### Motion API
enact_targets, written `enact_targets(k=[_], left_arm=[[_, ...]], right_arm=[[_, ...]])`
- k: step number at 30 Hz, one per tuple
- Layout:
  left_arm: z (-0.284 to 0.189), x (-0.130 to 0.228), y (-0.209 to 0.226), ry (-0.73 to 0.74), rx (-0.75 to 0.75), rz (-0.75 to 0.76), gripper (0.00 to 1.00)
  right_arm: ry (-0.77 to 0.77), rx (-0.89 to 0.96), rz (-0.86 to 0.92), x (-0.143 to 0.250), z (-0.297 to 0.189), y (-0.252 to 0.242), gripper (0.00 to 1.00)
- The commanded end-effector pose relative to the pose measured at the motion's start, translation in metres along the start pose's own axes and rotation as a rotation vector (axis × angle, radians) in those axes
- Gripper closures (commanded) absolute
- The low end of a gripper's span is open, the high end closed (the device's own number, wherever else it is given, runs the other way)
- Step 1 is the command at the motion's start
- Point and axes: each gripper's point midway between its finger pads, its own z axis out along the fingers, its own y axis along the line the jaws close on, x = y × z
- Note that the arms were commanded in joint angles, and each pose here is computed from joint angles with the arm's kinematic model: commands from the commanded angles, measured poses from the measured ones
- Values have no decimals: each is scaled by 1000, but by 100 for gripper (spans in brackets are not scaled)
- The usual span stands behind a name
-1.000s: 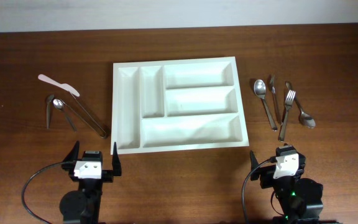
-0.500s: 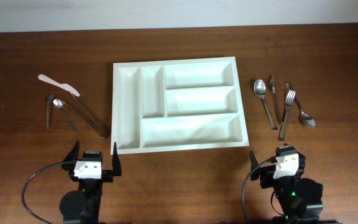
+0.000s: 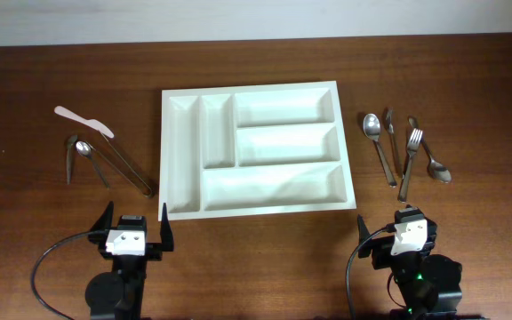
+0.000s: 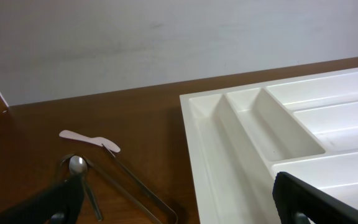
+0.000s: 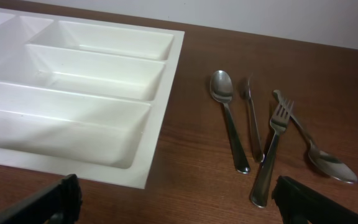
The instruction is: Pack container
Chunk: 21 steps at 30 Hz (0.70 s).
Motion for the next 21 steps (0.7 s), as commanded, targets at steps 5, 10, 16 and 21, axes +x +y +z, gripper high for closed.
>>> enact_targets(k=[5, 10, 16, 21], left_arm=[[0, 1, 0, -2, -3, -12, 1], [0, 1, 0, -2, -3, -12, 1], [0, 1, 0, -2, -3, -12, 1], [0, 1, 0, -2, -3, -12, 1]], right_arm=[[4, 15, 3, 2, 0, -3, 1], [4, 15, 3, 2, 0, -3, 1], [4, 15, 3, 2, 0, -3, 1], [-31, 19, 0, -6, 0, -4, 1]])
